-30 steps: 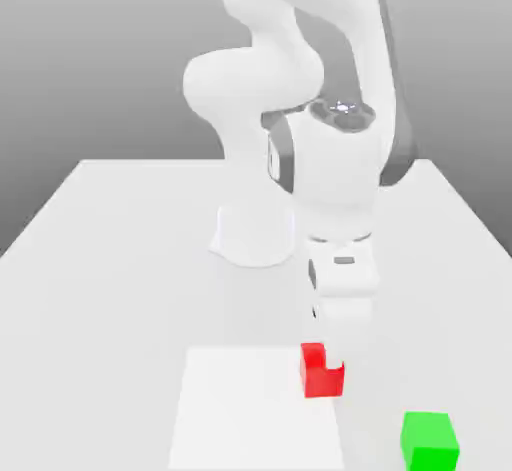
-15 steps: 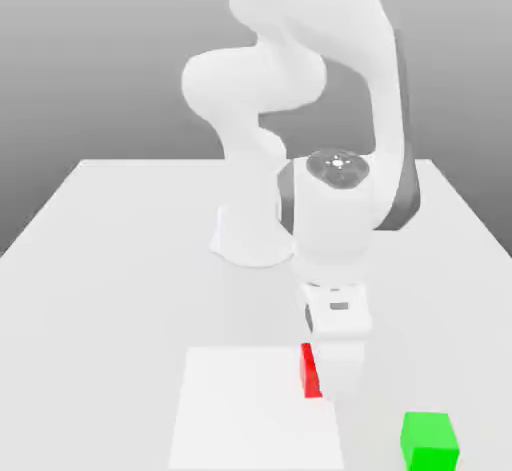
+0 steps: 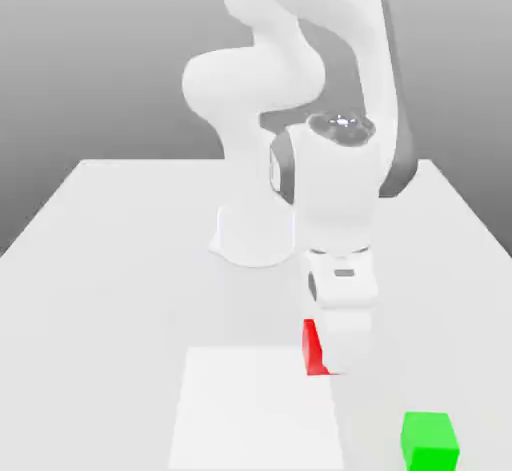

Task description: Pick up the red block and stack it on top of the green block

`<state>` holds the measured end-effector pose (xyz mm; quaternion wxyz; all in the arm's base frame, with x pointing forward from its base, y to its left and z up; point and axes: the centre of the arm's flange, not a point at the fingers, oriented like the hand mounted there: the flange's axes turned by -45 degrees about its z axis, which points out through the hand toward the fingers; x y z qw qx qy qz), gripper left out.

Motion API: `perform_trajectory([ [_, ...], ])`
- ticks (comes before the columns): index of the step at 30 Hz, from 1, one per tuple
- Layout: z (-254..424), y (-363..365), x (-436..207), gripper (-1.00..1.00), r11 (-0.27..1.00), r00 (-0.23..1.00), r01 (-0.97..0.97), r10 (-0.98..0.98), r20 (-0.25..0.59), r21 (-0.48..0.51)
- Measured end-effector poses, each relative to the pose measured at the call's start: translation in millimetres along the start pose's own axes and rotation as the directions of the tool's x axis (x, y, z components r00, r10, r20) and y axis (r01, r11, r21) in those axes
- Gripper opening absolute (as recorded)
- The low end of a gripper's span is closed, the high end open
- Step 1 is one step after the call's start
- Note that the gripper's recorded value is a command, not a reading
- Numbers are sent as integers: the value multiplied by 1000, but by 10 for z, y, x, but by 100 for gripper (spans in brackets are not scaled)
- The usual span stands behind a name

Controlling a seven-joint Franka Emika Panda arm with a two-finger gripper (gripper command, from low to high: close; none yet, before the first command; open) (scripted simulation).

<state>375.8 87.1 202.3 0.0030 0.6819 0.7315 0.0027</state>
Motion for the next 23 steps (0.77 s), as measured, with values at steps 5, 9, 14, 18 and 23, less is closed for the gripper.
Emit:
perform_trajectory([
  [5, -162, 181, 106, -100, 999, 999, 45, -45, 14, 0],
  [9, -309, 561, 431, -100, 989, 988, 151, -151, 27, -6],
  [14, -421, 976, 893, -100, 961, 961, 277, -277, 10, 5],
  [18, -69, 1083, 1063, -100, 948, 948, 317, -317, -2, 8],
  [23, 168, 1078, 1064, 100, 948, 948, 318, -318, -3, 9],
])
